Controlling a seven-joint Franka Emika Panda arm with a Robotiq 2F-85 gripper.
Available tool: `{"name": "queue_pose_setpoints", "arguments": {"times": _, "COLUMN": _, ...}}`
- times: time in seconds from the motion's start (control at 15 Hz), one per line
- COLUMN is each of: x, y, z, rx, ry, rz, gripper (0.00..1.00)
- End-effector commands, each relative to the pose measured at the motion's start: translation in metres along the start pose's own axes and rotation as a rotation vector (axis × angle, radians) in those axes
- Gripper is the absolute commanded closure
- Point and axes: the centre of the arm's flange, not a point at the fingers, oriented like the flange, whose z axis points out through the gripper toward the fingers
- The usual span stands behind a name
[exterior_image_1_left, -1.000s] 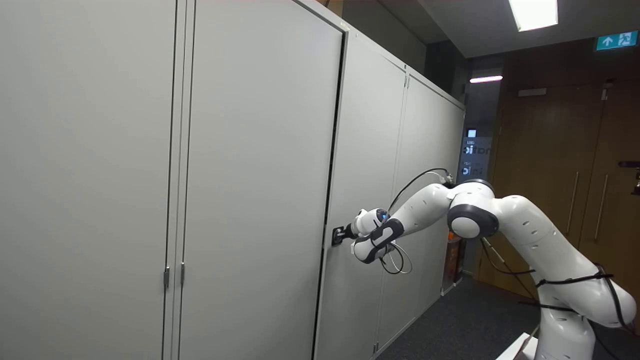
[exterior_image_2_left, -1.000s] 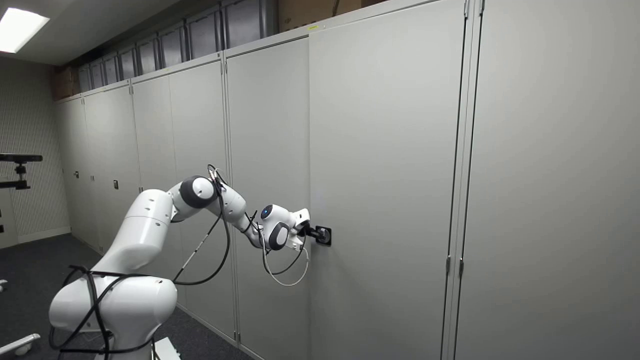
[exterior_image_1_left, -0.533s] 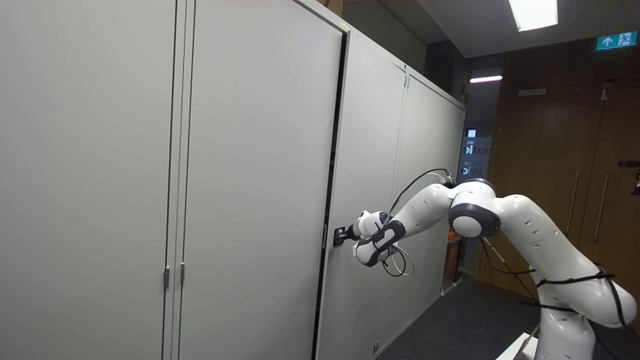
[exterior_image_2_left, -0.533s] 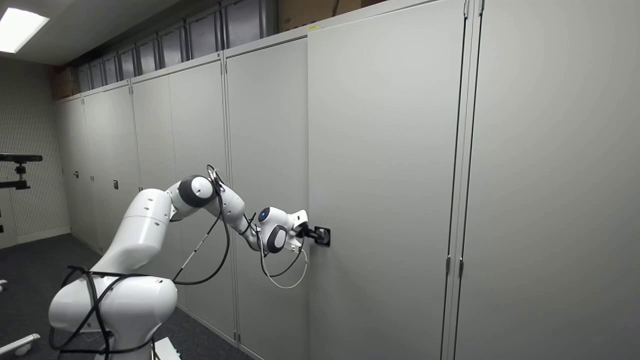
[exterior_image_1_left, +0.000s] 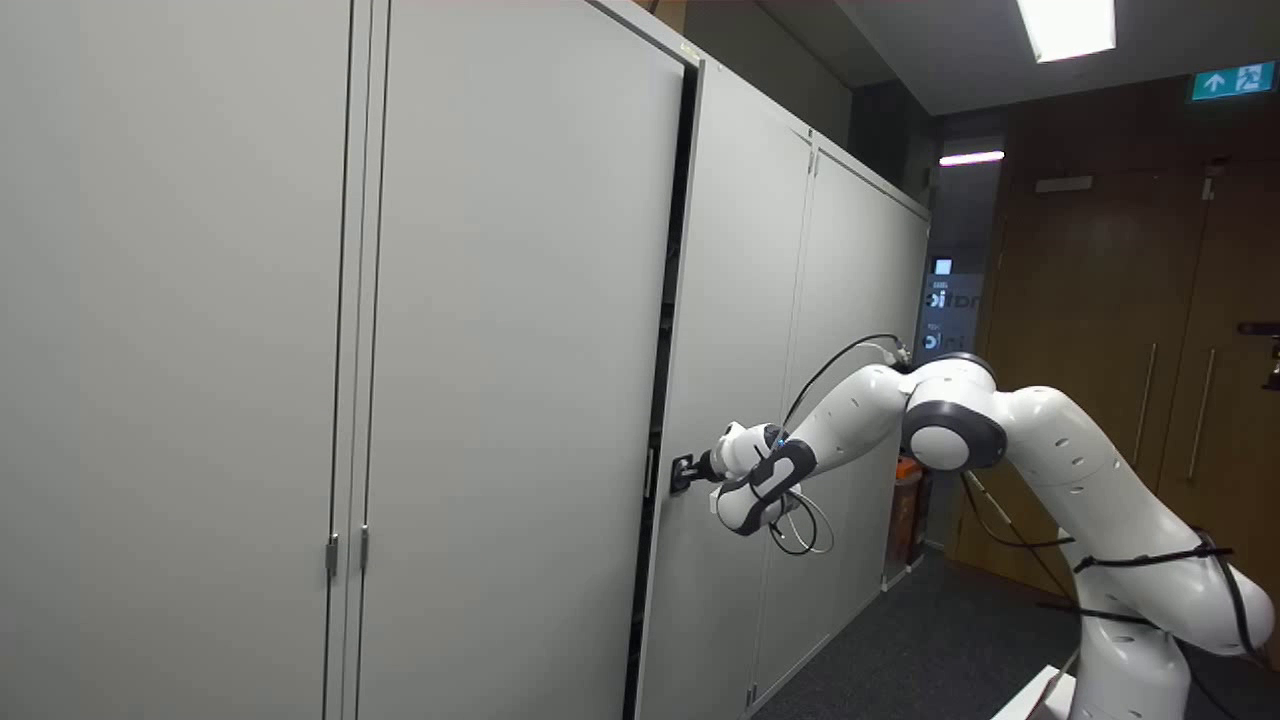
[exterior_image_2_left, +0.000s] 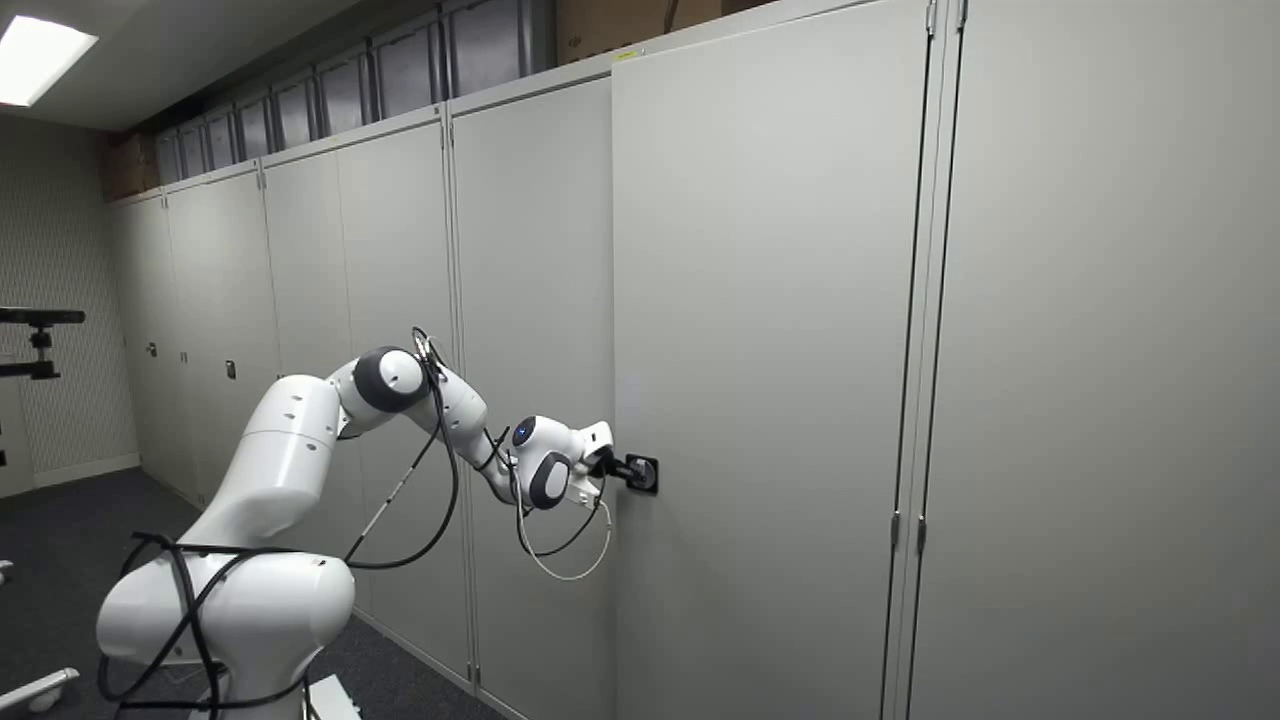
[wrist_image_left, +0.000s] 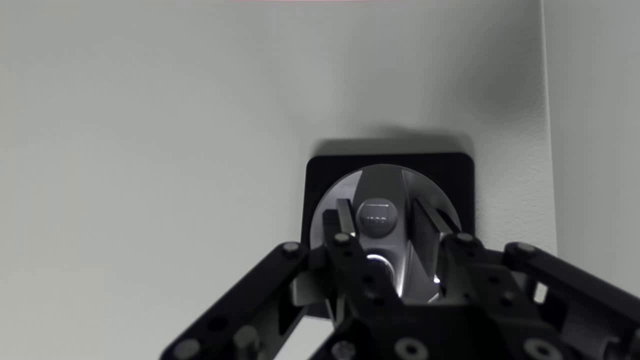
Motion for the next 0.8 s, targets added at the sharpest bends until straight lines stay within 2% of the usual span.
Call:
{"name": "queue_pose_setpoints", "arguments": {"times": 0.0, "x": 0.005, "y": 0.011, "z": -0.036, "rx": 0.032, "ry": 0.025, "rz": -0.004, "gripper": 0.9}}
{"name": "queue_pose_setpoints", "arguments": {"times": 0.73, "x": 0.003, "y": 0.019, "z": -0.048, "rx": 0.052, "ry": 0.031, "rz": -0.008, "gripper": 0.9}}
